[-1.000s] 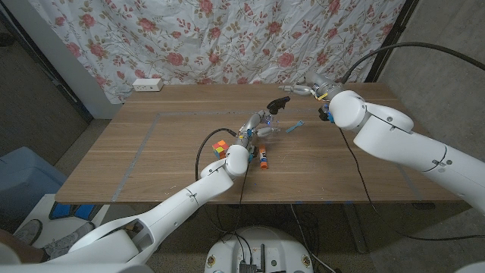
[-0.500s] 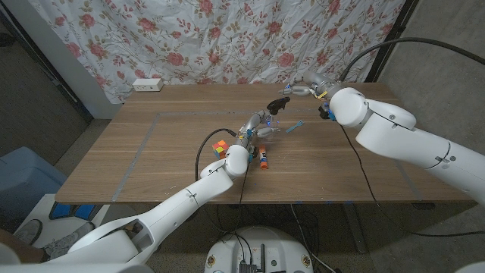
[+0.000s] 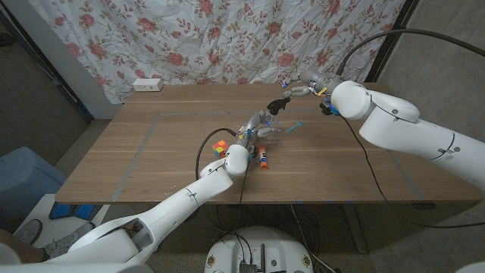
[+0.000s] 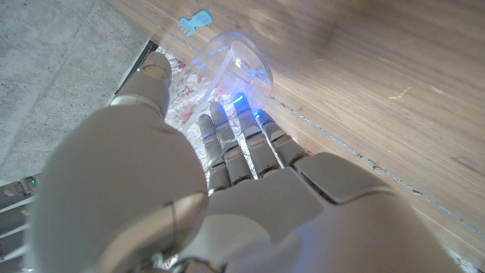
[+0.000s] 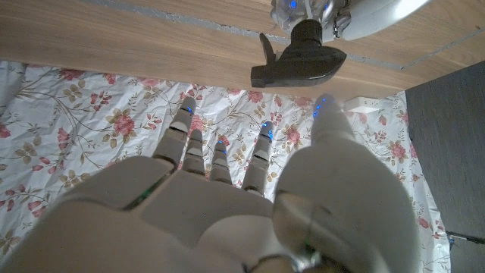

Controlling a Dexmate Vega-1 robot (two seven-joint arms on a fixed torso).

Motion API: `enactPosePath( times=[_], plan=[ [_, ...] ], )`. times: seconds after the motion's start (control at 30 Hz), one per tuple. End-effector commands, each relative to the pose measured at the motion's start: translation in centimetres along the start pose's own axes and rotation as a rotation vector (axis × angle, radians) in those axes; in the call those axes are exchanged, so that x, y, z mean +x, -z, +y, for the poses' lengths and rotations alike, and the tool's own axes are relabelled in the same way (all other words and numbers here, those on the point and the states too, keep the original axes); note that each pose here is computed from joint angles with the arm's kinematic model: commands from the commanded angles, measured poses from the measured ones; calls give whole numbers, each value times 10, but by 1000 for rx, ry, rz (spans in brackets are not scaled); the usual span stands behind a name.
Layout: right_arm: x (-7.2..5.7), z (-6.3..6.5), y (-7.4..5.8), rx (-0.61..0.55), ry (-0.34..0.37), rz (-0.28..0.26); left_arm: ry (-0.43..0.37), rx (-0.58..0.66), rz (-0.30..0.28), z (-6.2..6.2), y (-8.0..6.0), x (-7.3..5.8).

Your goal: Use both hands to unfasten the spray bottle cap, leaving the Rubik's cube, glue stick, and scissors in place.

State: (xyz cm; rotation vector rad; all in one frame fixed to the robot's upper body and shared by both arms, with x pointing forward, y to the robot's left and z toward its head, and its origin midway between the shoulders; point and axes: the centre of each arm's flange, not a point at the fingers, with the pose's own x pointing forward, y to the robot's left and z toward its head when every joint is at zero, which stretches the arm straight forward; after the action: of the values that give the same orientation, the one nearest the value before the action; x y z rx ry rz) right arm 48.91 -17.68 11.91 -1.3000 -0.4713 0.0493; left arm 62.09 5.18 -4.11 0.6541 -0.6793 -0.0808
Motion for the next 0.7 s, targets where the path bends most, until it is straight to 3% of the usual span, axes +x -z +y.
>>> enactPosePath(
  times=[0.03,0.3,0.7],
  plan=[
    [5,-6,0,-108,-74,-23,13,3,-9,-1,-2,2],
    [11,-5,-1,-182,-113,-51,17,5,-13,0,-3,5],
    [16,0,2,-303,-112,-118,16,9,-4,0,-3,3]
  ],
)
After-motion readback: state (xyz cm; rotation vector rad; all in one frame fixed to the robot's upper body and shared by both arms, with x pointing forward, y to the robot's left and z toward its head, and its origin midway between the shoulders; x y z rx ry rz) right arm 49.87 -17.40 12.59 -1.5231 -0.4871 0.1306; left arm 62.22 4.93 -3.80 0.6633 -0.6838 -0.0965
